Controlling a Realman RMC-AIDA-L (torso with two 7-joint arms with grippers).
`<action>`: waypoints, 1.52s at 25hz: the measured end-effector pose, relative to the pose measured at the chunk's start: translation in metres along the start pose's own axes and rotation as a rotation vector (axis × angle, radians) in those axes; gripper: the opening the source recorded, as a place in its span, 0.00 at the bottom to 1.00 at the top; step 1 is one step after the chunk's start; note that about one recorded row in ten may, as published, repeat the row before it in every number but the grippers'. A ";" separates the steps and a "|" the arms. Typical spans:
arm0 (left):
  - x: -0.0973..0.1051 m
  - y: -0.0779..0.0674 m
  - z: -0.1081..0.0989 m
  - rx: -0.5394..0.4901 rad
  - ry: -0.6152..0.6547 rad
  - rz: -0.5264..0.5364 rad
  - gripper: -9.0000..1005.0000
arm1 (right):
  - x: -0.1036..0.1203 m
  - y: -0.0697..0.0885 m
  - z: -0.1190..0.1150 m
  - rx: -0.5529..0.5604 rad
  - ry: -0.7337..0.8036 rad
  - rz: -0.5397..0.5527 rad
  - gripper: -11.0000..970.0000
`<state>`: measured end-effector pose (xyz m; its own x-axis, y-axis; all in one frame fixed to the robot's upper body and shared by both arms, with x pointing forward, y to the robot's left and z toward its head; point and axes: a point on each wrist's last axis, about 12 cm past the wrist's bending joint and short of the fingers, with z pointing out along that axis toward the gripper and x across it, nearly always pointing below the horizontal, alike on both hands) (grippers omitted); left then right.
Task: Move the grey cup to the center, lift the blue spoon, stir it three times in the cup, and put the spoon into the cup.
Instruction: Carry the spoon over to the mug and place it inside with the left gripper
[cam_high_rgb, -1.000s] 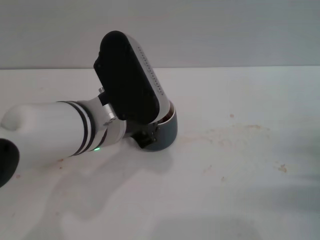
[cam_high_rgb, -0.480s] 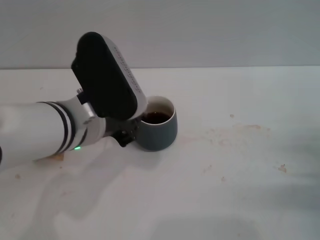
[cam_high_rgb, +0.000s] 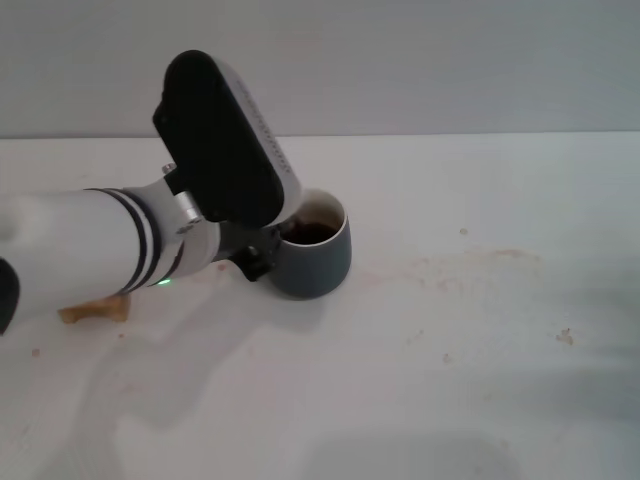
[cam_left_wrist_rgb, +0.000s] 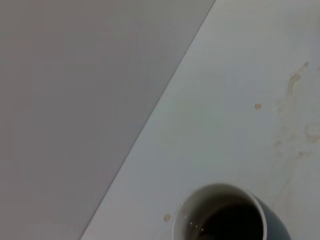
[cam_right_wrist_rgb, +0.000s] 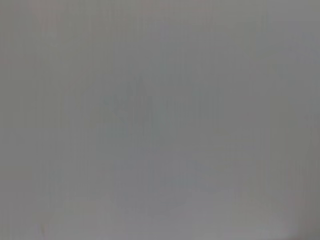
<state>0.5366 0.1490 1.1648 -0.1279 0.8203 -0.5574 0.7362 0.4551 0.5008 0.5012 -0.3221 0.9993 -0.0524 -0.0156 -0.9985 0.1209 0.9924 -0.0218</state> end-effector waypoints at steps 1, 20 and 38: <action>-0.003 0.000 0.001 0.003 -0.006 0.007 0.18 | 0.000 0.000 0.000 0.000 0.000 0.000 0.01; -0.008 -0.019 -0.002 0.040 -0.035 0.024 0.21 | 0.001 0.000 -0.001 0.002 0.003 -0.001 0.01; 0.008 0.000 -0.002 -0.016 0.000 -0.019 0.28 | 0.001 -0.001 -0.002 0.001 0.006 -0.001 0.01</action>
<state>0.5340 0.1563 1.1613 -0.1413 0.8114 -0.5672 0.7233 0.4758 0.5004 0.4991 -0.3227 0.9979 -0.0585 -0.0161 -0.9982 0.1217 0.9923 -0.0231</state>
